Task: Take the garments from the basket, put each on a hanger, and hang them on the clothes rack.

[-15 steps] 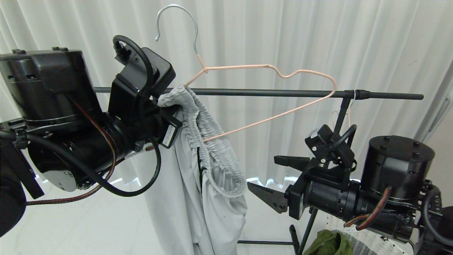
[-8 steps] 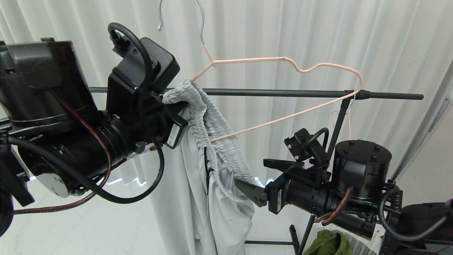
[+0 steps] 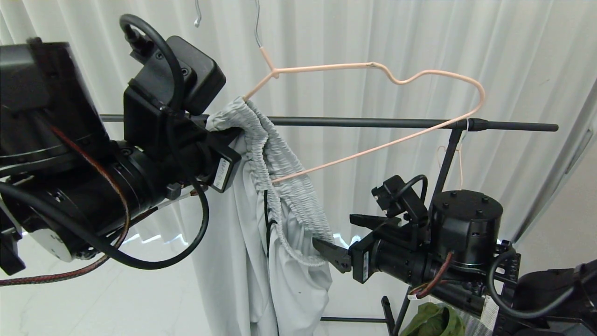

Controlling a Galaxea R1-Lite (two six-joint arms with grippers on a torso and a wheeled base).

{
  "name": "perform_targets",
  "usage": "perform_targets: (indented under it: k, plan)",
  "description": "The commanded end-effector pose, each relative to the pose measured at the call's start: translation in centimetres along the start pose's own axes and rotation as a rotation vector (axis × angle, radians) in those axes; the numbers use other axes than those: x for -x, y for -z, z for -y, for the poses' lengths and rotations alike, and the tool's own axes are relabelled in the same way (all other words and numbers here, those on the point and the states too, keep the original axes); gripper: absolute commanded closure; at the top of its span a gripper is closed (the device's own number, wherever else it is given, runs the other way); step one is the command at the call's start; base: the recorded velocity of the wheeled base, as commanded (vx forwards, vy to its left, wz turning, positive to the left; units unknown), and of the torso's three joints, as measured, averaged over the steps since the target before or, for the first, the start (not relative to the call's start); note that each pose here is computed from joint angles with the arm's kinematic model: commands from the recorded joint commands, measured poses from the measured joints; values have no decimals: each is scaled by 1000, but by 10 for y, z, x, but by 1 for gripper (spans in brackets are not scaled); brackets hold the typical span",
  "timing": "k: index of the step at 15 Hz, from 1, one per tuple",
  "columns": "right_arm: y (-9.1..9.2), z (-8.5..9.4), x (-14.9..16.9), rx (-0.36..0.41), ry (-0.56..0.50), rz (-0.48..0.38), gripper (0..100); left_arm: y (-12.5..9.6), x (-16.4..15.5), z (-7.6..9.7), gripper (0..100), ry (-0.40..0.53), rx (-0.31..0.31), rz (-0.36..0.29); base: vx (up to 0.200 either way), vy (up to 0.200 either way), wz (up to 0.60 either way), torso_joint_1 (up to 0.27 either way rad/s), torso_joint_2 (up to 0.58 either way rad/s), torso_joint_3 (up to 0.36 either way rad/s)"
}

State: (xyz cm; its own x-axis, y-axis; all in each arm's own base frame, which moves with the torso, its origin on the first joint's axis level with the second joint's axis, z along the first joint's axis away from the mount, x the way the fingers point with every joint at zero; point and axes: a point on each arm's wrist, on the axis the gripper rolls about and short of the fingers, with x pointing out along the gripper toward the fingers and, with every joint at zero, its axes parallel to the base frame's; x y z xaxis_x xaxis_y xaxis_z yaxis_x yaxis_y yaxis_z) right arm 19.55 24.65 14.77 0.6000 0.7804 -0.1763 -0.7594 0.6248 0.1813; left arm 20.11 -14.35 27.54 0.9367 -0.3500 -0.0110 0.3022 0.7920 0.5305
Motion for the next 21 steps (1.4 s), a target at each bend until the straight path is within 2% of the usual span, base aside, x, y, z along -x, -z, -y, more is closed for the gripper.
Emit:
perform_targets:
  k: [1, 5, 7, 11, 14, 15, 16, 18, 21]
  plan:
    - [6, 1, 1, 1, 4, -19, 100, -1, 1, -1, 100, -4, 3, 5, 0, 0, 0, 0, 0, 0]
    - [10, 2, 5, 3, 9, -12, 100, -1, 1, -1, 100, -4, 3, 5, 0, 0, 0, 0, 0, 0]
    - [2, 11, 9, -3, 65, 21, 100, 4, 2, -1, 100, -4, -9, -12, 0, 0, 0, 0, 0, 0]
    - [-13, 24, 19, -10, 103, 76, 100, 7, 1, 0, 100, -4, -18, -23, 0, 0, 0, 0, 0, 0]
    - [-23, 41, 26, -16, 161, 116, 100, 24, 2, -5, 100, -28, -82, -86, 0, 0, 0, 0, 0, 0]
    - [-30, 52, 32, -18, 195, 141, 100, 36, 6, -7, 100, -32, -143, -127, 0, 0, 0, 0, 0, 0]
    - [-36, 56, 37, -17, 212, 163, 100, 40, 7, -8, 100, -37, -166, -145, 0, 0, 0, 0, 0, 0]
    - [-45, 62, 42, -15, 234, 198, 100, 43, 7, -8, 100, -38, -173, -157, 0, 0, 0, 0, 0, 0]
    - [-53, 66, 47, -11, 250, 230, 100, 54, 9, -3, 100, -57, -186, -218, 0, 0, 0, 0, 0, 0]
